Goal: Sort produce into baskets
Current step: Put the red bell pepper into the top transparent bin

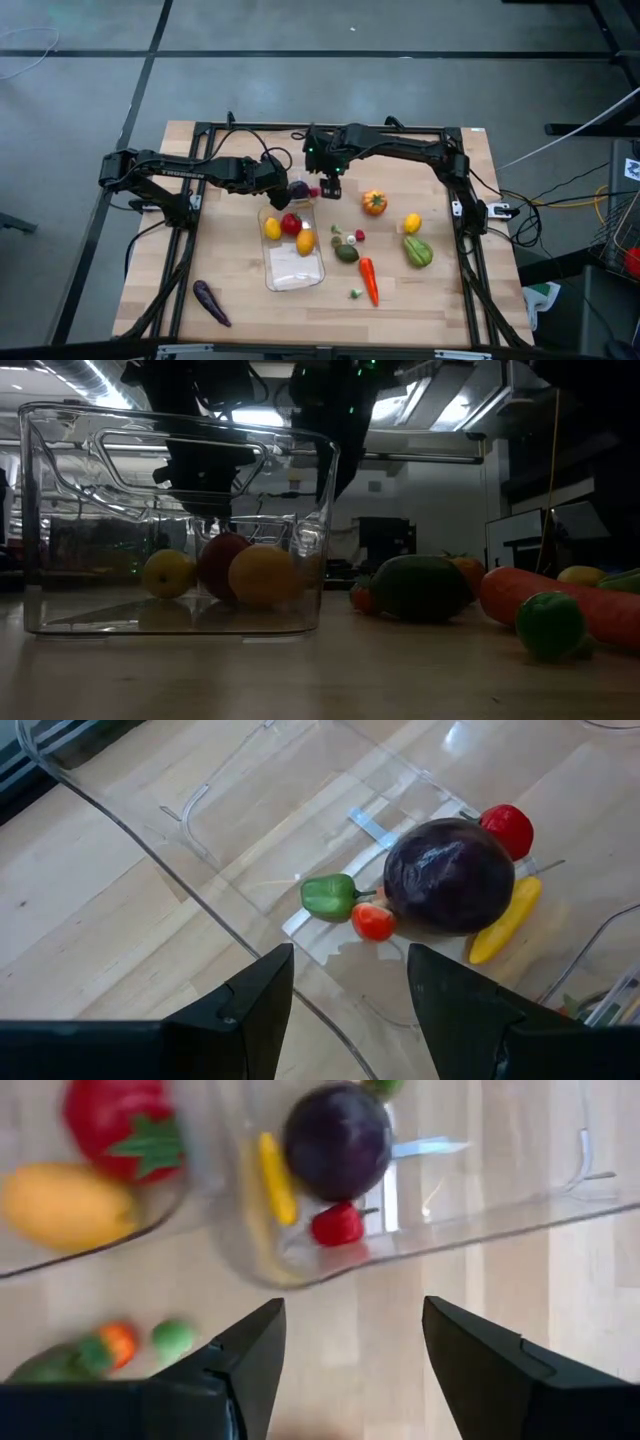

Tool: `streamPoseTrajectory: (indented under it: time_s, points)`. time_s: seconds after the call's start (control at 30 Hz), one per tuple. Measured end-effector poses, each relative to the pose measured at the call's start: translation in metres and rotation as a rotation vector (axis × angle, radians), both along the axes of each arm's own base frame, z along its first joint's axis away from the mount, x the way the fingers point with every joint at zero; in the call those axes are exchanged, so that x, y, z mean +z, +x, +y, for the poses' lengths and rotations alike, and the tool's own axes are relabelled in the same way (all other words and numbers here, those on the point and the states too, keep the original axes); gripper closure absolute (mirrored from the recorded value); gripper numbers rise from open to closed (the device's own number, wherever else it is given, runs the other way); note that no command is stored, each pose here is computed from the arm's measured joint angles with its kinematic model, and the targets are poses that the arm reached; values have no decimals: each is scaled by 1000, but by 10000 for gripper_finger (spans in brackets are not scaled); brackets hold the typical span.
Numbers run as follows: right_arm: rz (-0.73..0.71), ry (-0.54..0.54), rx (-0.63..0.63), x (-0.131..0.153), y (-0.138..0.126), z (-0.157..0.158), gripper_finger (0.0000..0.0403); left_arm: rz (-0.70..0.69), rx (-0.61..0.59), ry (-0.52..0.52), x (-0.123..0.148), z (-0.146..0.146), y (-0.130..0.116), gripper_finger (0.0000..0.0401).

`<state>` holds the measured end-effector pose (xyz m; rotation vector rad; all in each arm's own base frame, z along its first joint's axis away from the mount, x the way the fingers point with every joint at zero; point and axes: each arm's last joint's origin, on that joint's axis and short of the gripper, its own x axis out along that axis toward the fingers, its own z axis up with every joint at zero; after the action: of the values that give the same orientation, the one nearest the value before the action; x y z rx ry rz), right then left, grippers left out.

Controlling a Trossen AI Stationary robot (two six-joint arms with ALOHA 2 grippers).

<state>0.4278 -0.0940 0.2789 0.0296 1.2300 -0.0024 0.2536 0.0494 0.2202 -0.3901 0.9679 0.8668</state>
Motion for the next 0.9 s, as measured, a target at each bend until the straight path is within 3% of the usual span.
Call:
streamPoseTrajectory:
  time_s: [0.37,0.7,0.9]
  points:
    - [39,13,130,28,-15,67,169,-2,0,0,0,0,0,207]
    - [202,31,228,-19,-27,122,168,-1,-2,0,0,0,0,207]
    - [147,19,178,-28,-50,129,168,-2,0,0,0,0,0,207]
